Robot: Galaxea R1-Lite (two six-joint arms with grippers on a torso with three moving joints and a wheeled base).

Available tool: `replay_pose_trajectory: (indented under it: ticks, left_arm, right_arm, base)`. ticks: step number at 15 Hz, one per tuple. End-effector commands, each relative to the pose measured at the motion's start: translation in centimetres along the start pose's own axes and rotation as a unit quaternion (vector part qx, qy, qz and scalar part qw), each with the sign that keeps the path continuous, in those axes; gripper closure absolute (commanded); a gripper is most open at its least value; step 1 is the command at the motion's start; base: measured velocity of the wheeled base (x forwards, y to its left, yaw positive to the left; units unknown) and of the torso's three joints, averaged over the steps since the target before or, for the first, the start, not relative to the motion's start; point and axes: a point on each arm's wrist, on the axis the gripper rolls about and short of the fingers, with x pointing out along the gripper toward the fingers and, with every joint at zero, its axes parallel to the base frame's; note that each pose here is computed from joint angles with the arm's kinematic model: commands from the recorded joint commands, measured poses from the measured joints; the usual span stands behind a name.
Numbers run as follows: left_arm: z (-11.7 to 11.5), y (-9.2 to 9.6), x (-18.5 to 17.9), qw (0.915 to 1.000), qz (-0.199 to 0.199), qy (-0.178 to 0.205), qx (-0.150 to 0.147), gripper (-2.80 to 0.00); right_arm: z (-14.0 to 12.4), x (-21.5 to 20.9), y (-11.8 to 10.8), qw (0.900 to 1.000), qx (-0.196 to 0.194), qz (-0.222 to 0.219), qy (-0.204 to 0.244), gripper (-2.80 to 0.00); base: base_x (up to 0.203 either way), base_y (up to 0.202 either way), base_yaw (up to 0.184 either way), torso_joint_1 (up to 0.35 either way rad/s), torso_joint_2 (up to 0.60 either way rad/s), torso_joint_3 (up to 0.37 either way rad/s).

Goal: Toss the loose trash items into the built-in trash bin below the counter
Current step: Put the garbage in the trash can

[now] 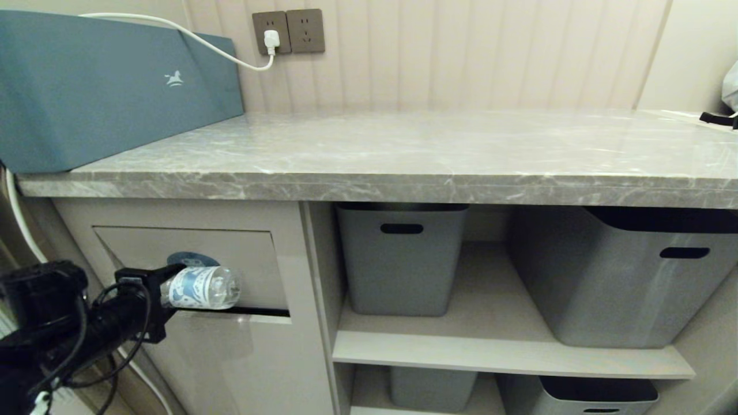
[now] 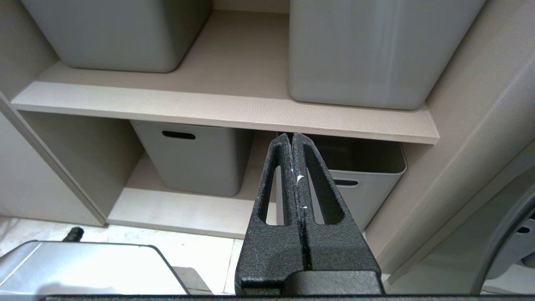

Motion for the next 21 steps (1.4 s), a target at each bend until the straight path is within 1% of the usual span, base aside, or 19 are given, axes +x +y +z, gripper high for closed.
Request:
replay_pose_trajectory:
  ticks: [1, 2, 5, 7, 8, 13, 15, 17, 21]
  left_arm:
    - [0.1, 1.9, 2.5, 0.9999, 0.015, 0.005, -0.007, 0.00]
    - [0.2, 1.6, 3.7, 1.0000, -0.002, 0.006, -0.003, 0.00]
    - [0.1, 1.0, 6.9, 0.9995, -0.029, 0.014, 0.004, 0.00]
    - [-0.9, 0.8, 8.2, 0.9989, -0.037, 0.027, 0.008, 0.00]
    - [-1.2, 0.9, 8.5, 0.9988, -0.036, 0.031, 0.009, -2.80]
    - [-1.8, 1.0, 8.7, 0.9994, -0.030, 0.016, 0.009, -2.80]
    - [-1.8, 1.0, 8.5, 0.9994, -0.030, 0.016, 0.008, -2.80]
    - [-1.8, 1.0, 8.5, 0.9994, -0.030, 0.016, -0.002, -2.80]
    - [-1.8, 0.9, 8.4, 0.9994, -0.030, 0.015, -0.004, -2.80]
  right_arm:
    - [0.0, 0.0, 0.0, 1.000, 0.000, 0.000, 0.000, 0.00]
    - [0.0, 0.0, 0.0, 1.000, 0.000, 0.000, 0.000, 0.00]
    - [0.0, 0.0, 0.0, 1.000, 0.000, 0.000, 0.000, 0.00]
    - [0.0, 0.0, 0.0, 1.000, 0.000, 0.000, 0.000, 0.00]
    - [0.0, 0.0, 0.0, 1.000, 0.000, 0.000, 0.000, 0.00]
    - [0.0, 0.0, 0.0, 1.000, 0.000, 0.000, 0.000, 0.00]
    - [0.0, 0.0, 0.0, 1.000, 0.000, 0.000, 0.000, 0.00]
    - [0.0, 0.0, 0.0, 1.000, 0.000, -0.001, 0.001, 0.00]
    - [0.0, 0.0, 0.0, 1.000, 0.000, -0.001, 0.001, 0.00]
  base:
    - [0.000, 0.000, 0.000, 0.000, 0.00, 0.000]
    - [0.000, 0.000, 0.000, 0.000, 0.00, 0.000]
    - [0.000, 0.000, 0.000, 0.000, 0.00, 0.000]
    - [0.000, 0.000, 0.000, 0.000, 0.00, 0.000]
    - [0.000, 0.000, 0.000, 0.000, 0.00, 0.000]
    - [0.000, 0.000, 0.000, 0.000, 0.00, 0.000]
    - [0.000, 0.000, 0.000, 0.000, 0.00, 0.000]
    - [0.000, 0.000, 0.000, 0.000, 0.00, 0.000]
    - [0.000, 0.000, 0.000, 0.000, 0.00, 0.000]
